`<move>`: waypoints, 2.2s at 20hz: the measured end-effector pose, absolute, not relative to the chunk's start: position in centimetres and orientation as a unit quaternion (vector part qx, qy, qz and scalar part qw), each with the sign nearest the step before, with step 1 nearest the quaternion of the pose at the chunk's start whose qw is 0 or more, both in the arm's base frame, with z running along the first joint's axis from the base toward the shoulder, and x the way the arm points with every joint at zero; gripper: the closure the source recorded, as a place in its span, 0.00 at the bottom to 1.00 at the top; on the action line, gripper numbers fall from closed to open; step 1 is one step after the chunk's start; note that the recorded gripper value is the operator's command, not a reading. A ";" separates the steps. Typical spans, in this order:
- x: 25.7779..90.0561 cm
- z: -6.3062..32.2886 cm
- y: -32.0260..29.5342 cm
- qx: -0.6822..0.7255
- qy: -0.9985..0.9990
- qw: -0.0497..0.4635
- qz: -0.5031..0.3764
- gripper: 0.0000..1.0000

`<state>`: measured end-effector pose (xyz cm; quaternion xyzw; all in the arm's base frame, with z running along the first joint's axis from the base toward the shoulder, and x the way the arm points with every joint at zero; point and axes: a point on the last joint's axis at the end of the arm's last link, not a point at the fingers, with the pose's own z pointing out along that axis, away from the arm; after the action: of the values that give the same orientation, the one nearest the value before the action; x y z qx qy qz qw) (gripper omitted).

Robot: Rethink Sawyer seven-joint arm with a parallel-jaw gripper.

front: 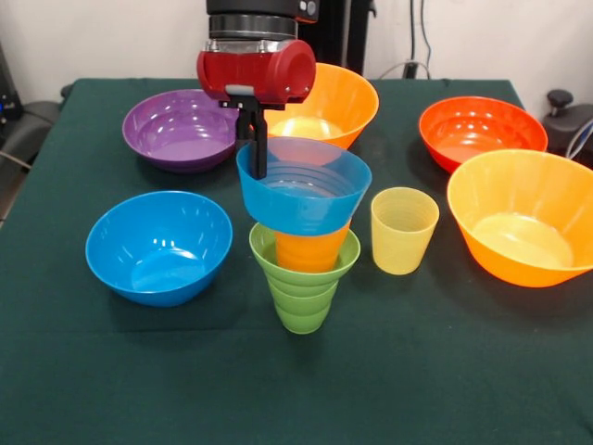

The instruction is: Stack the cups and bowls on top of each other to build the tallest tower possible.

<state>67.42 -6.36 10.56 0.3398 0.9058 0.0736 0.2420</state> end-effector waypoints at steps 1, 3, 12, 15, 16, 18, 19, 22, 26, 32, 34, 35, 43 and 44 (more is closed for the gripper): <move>67.3 10.5 -6.5 0.341 0.906 0.241 0.074 1.00; 67.3 10.5 -6.8 0.343 0.905 0.241 0.073 1.00; 67.1 10.4 -7.8 0.350 0.903 0.241 0.071 1.00; 67.1 10.3 -7.8 0.350 0.903 0.240 0.071 1.00; 67.1 10.3 -7.8 0.350 0.903 0.240 0.072 1.00; 67.1 10.3 -7.8 0.350 0.903 0.240 0.072 1.00; 67.1 10.3 -7.8 0.350 0.903 0.240 0.072 1.00; 67.1 10.3 -7.7 0.350 0.903 0.240 0.072 1.00; 67.1 10.3 -7.5 0.349 0.903 0.239 0.072 1.00; 67.4 10.4 -6.6 0.347 0.904 0.238 0.075 1.00; 67.4 10.4 -6.3 0.347 0.904 0.238 0.076 1.00; 67.5 10.4 -6.2 0.347 0.904 0.238 0.077 1.00; 67.7 10.5 -5.0 0.345 0.905 0.237 0.080 1.00; 67.7 10.5 -4.9 0.344 0.905 0.237 0.080 1.00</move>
<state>67.69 -4.93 10.45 0.3442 0.9050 0.0804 0.2365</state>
